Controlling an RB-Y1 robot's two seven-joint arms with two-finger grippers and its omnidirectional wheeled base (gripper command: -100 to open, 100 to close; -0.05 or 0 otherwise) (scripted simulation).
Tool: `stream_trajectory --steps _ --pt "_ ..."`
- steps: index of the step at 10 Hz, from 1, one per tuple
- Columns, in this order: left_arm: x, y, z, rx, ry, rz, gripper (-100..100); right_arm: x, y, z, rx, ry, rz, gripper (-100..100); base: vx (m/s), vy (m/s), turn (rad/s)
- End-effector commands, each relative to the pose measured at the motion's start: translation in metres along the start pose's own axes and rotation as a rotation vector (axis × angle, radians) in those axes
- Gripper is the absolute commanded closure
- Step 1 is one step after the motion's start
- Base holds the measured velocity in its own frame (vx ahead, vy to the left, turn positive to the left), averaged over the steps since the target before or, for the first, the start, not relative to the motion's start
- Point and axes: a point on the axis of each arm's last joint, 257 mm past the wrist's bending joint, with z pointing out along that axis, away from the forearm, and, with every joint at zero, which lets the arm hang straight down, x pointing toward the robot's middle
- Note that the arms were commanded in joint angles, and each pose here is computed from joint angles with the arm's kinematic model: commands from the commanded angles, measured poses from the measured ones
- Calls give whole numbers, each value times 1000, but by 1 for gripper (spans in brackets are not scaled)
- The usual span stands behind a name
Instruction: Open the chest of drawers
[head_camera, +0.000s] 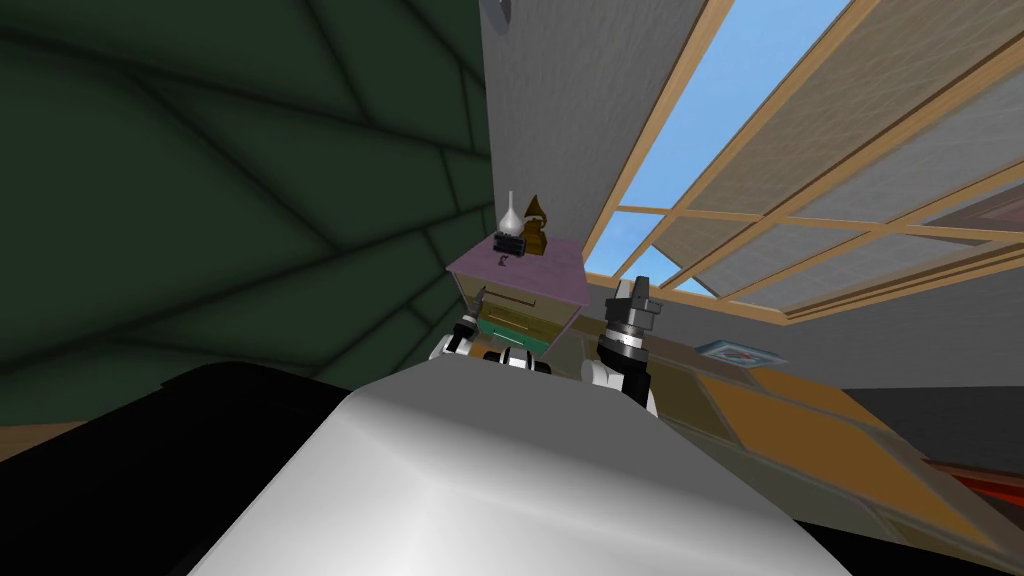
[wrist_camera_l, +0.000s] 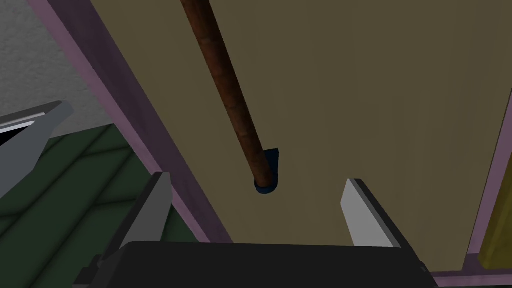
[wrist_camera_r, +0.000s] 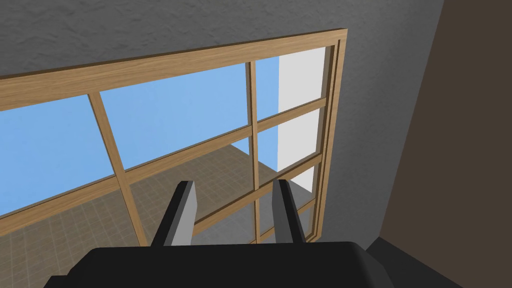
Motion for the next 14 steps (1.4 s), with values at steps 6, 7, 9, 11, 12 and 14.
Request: stream_trajectory --steps 6,7,9,11,12,14 --pt "4 8 1 -21 19 11 100 0 0 0 0 0 0 0 12 7 -11" --pt "4 7 0 -21 20 11 100 0 0 0 0 0 0 0 -165 25 17" --pt "4 4 -3 -18 24 10 100 0 0 0 0 0 0 0 -203 40 19" --pt "7 2 -4 -15 30 3 100 0 0 0 0 0 0 0 -120 12 6" --pt "7 3 -6 -18 33 4 100 0 0 0 0 0 0 0 -183 15 49" --pt "8 5 -11 -25 37 6 100 0 0 0 0 0 0 0 -204 38 20"
